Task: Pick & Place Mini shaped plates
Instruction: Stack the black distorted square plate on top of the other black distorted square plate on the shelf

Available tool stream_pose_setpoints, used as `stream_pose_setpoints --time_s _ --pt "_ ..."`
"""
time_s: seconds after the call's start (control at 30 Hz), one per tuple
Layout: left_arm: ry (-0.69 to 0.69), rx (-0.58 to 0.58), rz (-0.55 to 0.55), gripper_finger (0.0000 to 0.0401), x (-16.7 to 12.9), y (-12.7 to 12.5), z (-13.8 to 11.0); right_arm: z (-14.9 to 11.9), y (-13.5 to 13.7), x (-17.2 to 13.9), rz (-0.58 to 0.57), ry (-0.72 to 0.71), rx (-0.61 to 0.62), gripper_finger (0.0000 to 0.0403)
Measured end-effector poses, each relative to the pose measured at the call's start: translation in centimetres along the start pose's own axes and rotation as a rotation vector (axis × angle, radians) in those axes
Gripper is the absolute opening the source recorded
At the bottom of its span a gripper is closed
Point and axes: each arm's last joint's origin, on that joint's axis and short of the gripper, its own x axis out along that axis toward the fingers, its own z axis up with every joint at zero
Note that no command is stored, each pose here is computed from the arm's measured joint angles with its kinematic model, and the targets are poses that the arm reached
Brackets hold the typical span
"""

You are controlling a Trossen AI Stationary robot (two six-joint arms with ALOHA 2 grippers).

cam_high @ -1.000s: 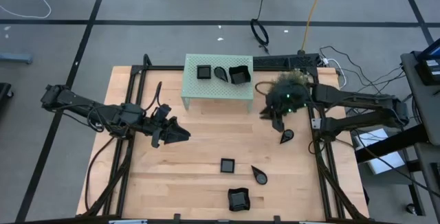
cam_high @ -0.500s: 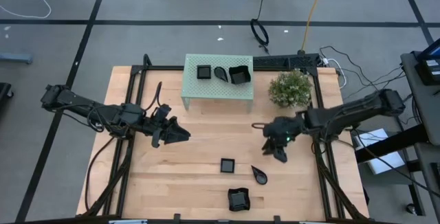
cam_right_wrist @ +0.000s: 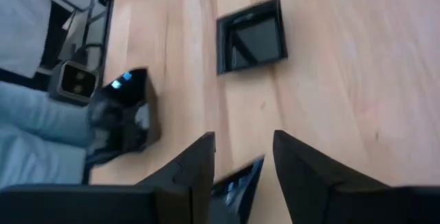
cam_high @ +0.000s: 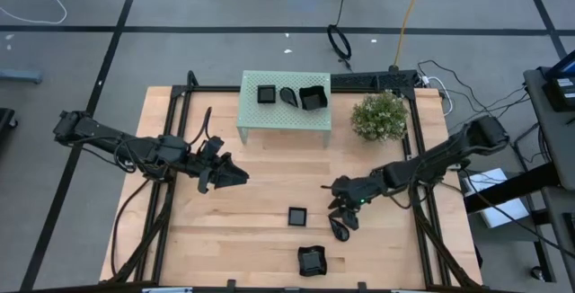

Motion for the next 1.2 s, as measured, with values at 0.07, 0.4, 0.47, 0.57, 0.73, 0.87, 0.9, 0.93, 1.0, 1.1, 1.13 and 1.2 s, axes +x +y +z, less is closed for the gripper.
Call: stream_pose_setpoints --time_s 0.07,0.4,0.47,0.57,0.73,0.87,0.9,0.93,1.0,1.1,1.13,1.2 --pt "0.0 0.0 0.0 0.0166 0.0 0.0 0.0 0.1 -0.3 0.8 -0.001 -0.019 -0.035 0.0139" --pt "-0.001 0.0 -0.002 0.0166 0.0 0.0 0.0 1.6 -2.0 4.2 -0.018 -0.089 -0.144 0.0139" --pt "-0.001 0.0 -0.002 0.0166 0.0 0.0 0.0 2.3 -2.0 4.6 -0.021 -0.097 -0.186 0.0139" --pt "-0.001 0.0 -0.001 0.0166 0.0 0.0 0.0 3.1 -2.0 5.1 -0.005 -0.097 -0.252 0.0139" --pt "-0.001 0.0 -0.002 0.0166 0.0 0.0 0.0 3.2 -2.2 5.4 0.003 -0.082 -0.268 0.0139" --pt "-0.001 0.0 -0.002 0.0166 0.0 0.0 0.0 3.2 -2.2 5.3 0.005 -0.082 -0.239 0.0139" --pt "-0.001 0.0 -0.002 0.0166 0.0 0.0 0.0 3.2 -2.1 5.4 0.008 -0.081 -0.212 0.0139" --pt "-0.001 0.0 -0.001 0.0166 0.0 0.0 0.0 3.2 -2.1 5.4 0.014 -0.076 -0.183 0.0139" --pt "-0.001 0.0 -0.002 0.0166 0.0 0.0 0.0 3.0 -1.9 5.4 0.055 -0.047 -0.137 0.0139" --pt "-0.001 0.0 -0.002 0.0166 0.0 0.0 0.0 2.5 -1.2 5.4 0.138 0.006 -0.088 0.0139" --pt "-0.001 0.0 -0.002 0.0166 0.0 0.0 0.0 2.3 -0.9 5.5 0.164 0.026 -0.065 0.0139" --pt "-0.001 0.0 -0.002 0.0166 0.0 0.0 0.0 2.0 -0.1 5.4 0.237 0.072 -0.014 0.0139"
